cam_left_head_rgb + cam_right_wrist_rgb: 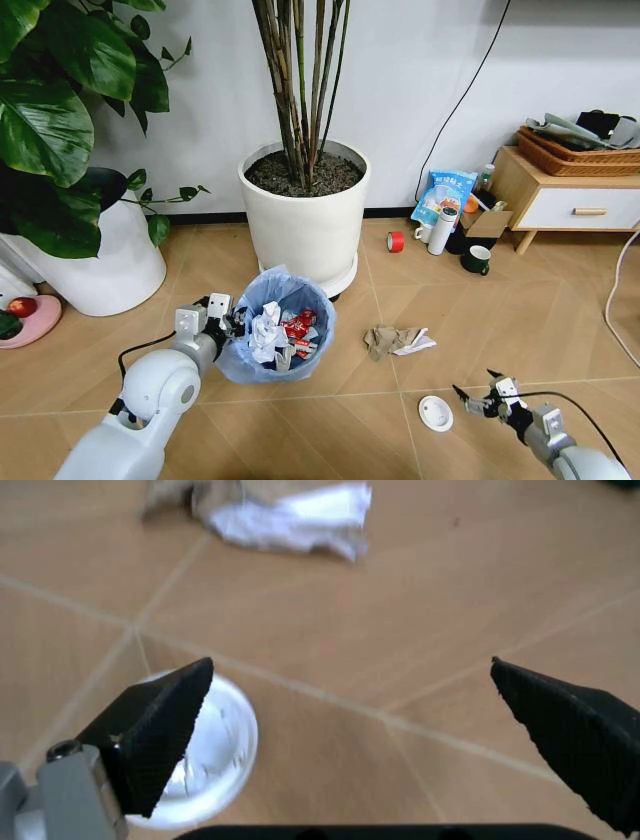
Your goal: Pick up the trash bin and place the garbage on the floor into it.
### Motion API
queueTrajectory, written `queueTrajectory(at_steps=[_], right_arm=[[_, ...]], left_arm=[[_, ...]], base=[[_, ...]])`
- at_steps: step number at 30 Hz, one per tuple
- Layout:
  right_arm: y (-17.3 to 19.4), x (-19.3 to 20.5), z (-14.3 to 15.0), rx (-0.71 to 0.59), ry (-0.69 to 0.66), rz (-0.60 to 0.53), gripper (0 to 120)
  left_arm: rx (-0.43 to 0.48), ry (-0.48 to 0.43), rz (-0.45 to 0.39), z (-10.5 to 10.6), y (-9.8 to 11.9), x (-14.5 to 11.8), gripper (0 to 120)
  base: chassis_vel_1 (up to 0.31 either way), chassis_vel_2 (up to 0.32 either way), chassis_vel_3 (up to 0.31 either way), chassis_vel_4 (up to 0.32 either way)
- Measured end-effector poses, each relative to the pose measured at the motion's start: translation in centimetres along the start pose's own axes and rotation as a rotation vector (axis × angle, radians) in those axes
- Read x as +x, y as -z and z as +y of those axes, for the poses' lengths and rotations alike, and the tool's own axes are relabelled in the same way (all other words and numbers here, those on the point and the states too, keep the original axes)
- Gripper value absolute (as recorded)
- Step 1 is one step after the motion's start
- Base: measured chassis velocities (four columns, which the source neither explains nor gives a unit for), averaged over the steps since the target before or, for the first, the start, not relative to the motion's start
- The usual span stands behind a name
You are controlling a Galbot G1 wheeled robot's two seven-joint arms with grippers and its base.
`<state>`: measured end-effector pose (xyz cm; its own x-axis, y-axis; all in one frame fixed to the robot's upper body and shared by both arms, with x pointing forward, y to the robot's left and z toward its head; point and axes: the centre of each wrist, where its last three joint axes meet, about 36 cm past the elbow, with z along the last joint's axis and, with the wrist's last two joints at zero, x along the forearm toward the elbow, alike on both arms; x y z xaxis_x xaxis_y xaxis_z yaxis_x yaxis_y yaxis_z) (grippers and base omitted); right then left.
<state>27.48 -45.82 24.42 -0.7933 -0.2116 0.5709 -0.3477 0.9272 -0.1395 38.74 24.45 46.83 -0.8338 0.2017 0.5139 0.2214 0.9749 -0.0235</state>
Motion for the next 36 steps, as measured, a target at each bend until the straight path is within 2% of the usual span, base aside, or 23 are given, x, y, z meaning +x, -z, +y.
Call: queueTrajectory(at_steps=[11,20,31,36], right_arm=[[-3.8,-3.8,2.6,-0.037,-0.002,0.051,100],[-5.3,-5.0,2.7,-0.077,-0.014,0.079,100],[-5.2,-6.4,3.1,-0.112,-0.017,0.064,100],[-5.2,-6.7,3.3,-0.121,-0.017,0.064,95]], left_arm=[[-0.002,0.000,0.004,-0.1,-0.1,-0.2,0],[-0.003,0.003,0.004,-0.1,-0.1,-0.4,0],[-0.005,0.003,0.005,-0.2,-0.1,-0.4,0],[-0.007,0.006,0.005,-0.1,-0.1,-0.5,0]], base=[[0.000,0.000,0.000,0.000],[0.000,0.000,0.000,0.000],[0.000,0.000,0.000,0.000],[0.000,0.000,0.000,0.000]])
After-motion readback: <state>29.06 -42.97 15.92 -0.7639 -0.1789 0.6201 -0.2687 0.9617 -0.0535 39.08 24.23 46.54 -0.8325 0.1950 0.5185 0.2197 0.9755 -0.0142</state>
